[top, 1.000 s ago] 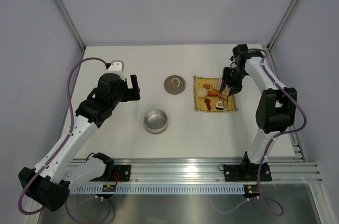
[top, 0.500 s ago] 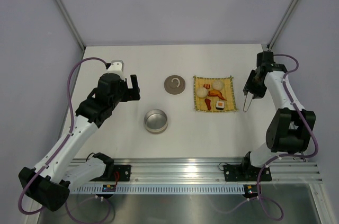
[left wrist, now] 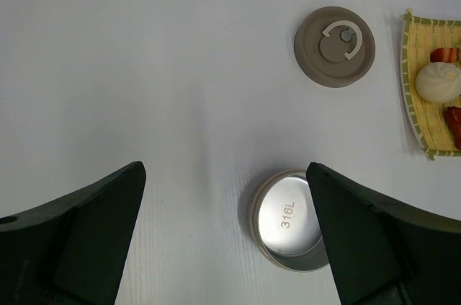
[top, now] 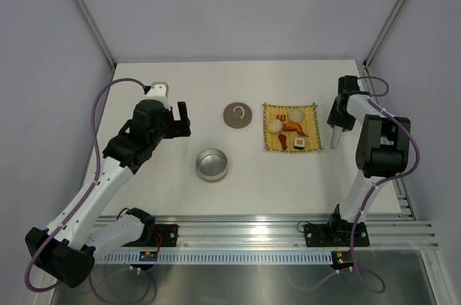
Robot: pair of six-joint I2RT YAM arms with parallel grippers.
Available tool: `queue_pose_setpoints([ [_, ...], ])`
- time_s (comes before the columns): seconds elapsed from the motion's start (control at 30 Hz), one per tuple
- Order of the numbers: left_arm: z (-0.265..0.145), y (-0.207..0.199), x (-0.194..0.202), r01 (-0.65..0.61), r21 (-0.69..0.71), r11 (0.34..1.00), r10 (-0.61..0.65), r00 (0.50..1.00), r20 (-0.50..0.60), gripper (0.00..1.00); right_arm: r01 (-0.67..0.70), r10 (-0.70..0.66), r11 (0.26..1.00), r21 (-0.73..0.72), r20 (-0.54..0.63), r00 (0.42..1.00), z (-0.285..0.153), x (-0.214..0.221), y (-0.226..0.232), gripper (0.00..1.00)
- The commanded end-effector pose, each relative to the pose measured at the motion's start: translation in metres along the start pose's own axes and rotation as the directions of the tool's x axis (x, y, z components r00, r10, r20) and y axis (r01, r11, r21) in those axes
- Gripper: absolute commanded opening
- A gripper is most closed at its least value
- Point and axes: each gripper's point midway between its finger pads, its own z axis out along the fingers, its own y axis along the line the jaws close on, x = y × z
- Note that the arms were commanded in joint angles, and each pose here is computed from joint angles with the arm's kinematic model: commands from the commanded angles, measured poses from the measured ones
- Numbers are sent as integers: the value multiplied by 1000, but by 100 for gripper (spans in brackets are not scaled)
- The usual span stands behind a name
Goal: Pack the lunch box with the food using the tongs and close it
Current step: Place the clamp at the center of the board.
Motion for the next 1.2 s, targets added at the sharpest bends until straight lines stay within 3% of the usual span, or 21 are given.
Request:
queue_pose_setpoints([
  [0.0,-2,-3,-10,8,8,1000,-8,999,41,99,8,-8,1000,4,116,993,10,-39,6,51],
  [0.07,-1,-2,-9,7,6,1000,-7,999,38,99,10,-11,1000,13,113,993,17,-38,6,52],
  [0.2,-3,0,-9,3,-6,1000,-3,999,38,99,3,-4,1000,5,122,992,21,-37,8,66],
  [0.4,-2,1,-6,4,-7,1000,-4,1000,29,99,-9,10,1000,-11,103,995,28,-29,11,78],
  [0.57,-1,-1,-6,4,-1,1000,-4,1000,27,99,-37,40,999,-31,101,994,24,-22,13,99],
  [0.83,-1,-2,-5,4,3,1000,-4,1000,23,99,-90,96,994,-61,94,991,19,-5,12,99],
  [1.17,-2,-1,-6,4,-1,1000,-4,1000,24,99,-88,96,993,-72,117,988,32,-2,11,90],
])
